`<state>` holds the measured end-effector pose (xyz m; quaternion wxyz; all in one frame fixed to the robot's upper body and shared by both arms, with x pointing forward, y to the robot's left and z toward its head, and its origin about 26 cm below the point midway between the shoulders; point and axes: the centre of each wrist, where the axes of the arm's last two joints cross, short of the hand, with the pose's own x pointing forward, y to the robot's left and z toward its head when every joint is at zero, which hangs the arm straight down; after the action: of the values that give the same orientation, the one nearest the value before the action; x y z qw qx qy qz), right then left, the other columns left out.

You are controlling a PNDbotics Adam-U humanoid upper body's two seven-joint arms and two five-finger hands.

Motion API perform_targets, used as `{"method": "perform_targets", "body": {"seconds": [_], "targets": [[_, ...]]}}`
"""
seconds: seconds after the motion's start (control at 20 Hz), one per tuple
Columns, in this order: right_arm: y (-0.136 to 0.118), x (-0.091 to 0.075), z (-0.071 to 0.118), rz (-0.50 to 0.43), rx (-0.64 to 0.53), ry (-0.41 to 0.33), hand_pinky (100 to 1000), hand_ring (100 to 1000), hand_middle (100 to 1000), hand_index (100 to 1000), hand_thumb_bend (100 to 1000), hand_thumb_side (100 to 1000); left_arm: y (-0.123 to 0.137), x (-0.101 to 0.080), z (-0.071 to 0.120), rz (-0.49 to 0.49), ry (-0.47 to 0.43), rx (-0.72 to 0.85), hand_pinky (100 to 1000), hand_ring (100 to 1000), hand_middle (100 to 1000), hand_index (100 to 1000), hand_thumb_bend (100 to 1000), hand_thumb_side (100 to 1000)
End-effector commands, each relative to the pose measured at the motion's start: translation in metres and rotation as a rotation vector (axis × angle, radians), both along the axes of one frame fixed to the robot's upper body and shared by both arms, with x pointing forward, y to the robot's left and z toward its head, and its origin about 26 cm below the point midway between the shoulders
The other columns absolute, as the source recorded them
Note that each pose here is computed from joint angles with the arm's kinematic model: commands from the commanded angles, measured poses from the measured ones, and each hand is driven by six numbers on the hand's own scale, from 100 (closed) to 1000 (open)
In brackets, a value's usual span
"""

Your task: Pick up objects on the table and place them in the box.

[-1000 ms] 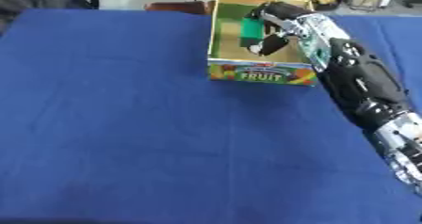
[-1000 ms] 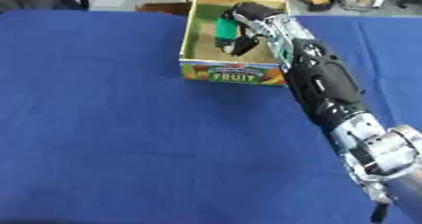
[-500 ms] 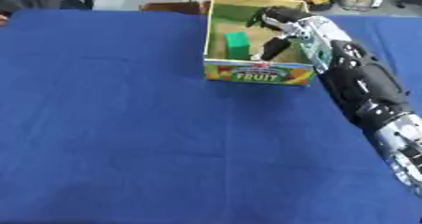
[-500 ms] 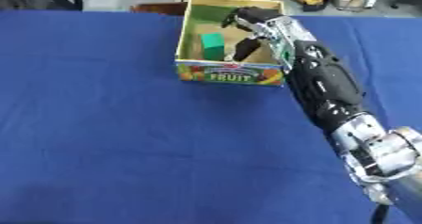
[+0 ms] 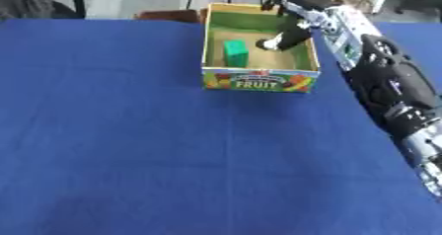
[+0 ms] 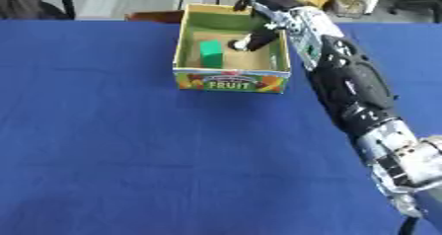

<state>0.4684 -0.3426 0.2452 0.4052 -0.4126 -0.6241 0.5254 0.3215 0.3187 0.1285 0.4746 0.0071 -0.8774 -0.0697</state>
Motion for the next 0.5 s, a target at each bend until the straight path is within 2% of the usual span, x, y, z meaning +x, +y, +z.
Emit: {"method": "perform_targets", "body": {"seconds": [0.05,0.25,0.5], "targets": [[-0.015,-0.02,0.042,0.038,0.084,-0.16,620,669,764,854,441,487,0.009,-0.002,0.007,0.028,-0.019,0.022,694,751,711,820,570,691],[-0.027,-0.048,0.058,0.081,0.183,-0.264,611,651,754,854,440,494,0.012,-0.003,0.003,0.053,-0.009,0.013,694,752,711,819,567,692],[-0.042,-0.081,0.049,0.101,0.32,-0.3,603,636,750,895,459,495,0.014,-0.004,-0.001,0.077,0.0,-0.002,693,752,711,820,556,693]]}}
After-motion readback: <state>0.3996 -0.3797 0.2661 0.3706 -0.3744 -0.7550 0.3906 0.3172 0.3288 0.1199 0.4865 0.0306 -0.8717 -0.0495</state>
